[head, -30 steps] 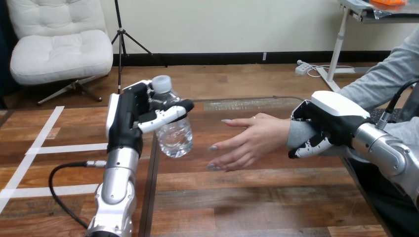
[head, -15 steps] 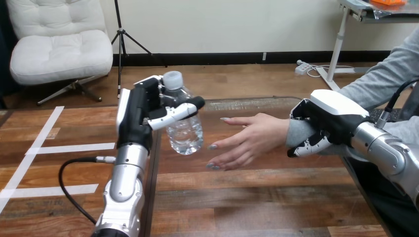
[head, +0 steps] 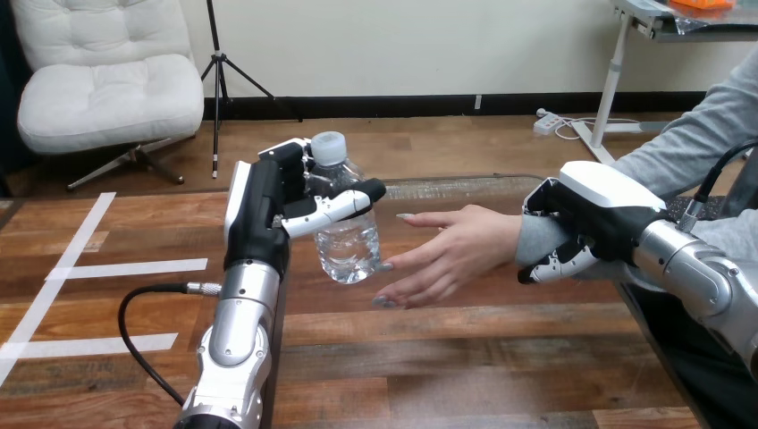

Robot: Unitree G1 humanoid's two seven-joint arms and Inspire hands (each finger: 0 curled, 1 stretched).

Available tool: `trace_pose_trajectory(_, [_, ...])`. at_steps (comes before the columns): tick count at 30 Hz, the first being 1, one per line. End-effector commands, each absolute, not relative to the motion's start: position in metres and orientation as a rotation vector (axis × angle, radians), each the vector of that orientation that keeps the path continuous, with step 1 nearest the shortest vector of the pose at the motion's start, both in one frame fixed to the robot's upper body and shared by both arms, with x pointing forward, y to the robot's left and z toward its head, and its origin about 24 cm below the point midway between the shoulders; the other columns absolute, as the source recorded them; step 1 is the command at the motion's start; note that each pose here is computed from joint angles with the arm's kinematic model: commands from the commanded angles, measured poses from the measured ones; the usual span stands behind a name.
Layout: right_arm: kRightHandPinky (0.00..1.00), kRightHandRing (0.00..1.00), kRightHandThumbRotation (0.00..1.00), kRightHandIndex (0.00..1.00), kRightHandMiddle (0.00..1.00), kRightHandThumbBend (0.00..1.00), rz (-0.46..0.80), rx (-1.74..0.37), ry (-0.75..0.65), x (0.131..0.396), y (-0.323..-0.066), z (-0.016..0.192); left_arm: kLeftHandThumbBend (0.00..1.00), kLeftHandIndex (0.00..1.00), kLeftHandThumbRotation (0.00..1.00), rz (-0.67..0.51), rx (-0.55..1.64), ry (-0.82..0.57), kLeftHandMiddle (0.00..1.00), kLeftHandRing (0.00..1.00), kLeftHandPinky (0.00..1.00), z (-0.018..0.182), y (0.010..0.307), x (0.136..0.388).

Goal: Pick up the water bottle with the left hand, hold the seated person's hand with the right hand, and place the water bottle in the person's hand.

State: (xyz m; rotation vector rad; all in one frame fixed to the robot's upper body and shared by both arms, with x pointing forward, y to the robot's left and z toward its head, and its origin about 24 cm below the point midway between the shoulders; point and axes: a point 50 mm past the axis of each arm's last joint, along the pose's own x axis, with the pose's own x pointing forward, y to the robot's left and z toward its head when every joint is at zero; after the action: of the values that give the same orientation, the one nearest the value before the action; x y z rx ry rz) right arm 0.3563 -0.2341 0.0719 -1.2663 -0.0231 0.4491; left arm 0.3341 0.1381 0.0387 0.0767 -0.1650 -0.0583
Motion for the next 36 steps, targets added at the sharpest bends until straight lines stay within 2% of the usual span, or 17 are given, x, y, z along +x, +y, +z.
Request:
trace_pose_trajectory(1, [0.24,0.28,0.0,0.34,0.34,0.62,0.381,-1.224,-0.214,0.376,-0.213,0.117,0.7,0.4,0.0,-0.092,0.082,-0.306,0.4,0.36,0.32,0.078,0.125,0.351])
trace_pose_trajectory(36, [0.23,0.27,0.0,0.34,0.33,0.64,0.402,-1.21,-0.281,0.381,-0.194,0.126,0.66,0.4,0.0,-0.101,0.074,-0.298,0.4,0.36,0.32,0.077,0.121,0.351])
